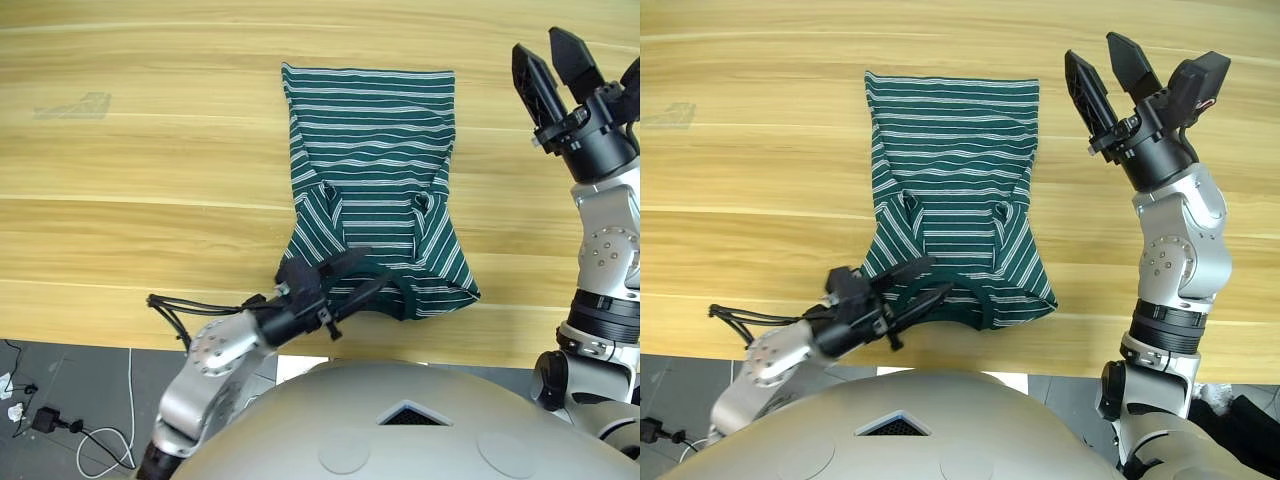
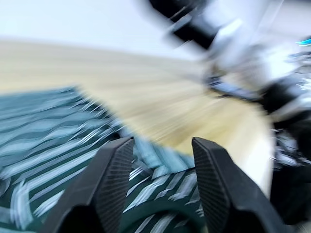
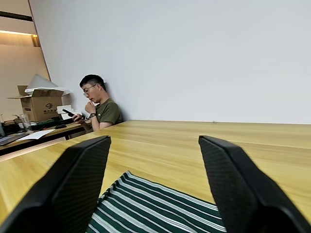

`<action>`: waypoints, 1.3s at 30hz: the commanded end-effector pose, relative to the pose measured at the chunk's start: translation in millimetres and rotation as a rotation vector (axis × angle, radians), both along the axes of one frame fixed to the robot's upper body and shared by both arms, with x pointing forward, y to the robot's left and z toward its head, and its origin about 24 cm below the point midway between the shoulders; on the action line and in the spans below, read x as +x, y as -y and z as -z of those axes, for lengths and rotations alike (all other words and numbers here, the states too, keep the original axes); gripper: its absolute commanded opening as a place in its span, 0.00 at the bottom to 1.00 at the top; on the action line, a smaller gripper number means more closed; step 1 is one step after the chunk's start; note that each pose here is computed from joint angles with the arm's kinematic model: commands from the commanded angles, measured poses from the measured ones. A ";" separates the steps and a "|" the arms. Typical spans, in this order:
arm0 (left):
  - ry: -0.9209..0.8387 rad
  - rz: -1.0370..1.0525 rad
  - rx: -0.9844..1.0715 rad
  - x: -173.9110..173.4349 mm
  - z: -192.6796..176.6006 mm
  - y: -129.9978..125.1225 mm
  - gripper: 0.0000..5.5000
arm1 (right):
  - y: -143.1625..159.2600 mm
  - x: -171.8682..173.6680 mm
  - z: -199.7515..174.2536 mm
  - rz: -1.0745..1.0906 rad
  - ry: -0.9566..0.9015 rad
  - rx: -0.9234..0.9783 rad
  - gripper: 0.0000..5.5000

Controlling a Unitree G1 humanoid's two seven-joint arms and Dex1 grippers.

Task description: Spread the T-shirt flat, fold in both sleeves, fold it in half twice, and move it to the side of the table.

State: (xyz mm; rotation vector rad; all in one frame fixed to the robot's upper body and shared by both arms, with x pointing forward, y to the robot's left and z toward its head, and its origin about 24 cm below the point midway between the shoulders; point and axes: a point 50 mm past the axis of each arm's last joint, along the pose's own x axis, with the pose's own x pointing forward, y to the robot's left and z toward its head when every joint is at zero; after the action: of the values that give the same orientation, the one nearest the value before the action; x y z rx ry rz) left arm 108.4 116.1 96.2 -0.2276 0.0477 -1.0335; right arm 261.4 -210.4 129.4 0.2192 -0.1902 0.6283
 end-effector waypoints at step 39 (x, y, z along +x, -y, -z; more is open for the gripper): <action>0.946 0.588 1.122 32.9 52.3 -107.1 0.40 | 44.9 -88.9 98.7 -0.965 0.737 -1.289 0.74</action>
State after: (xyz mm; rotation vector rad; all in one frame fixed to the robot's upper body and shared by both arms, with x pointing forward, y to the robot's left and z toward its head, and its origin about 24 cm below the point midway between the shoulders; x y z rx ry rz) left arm 138.1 228.0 47.0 1.3626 -0.1636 -1.4280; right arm 174.3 -255.3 40.7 -1.2607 -0.4171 1.5996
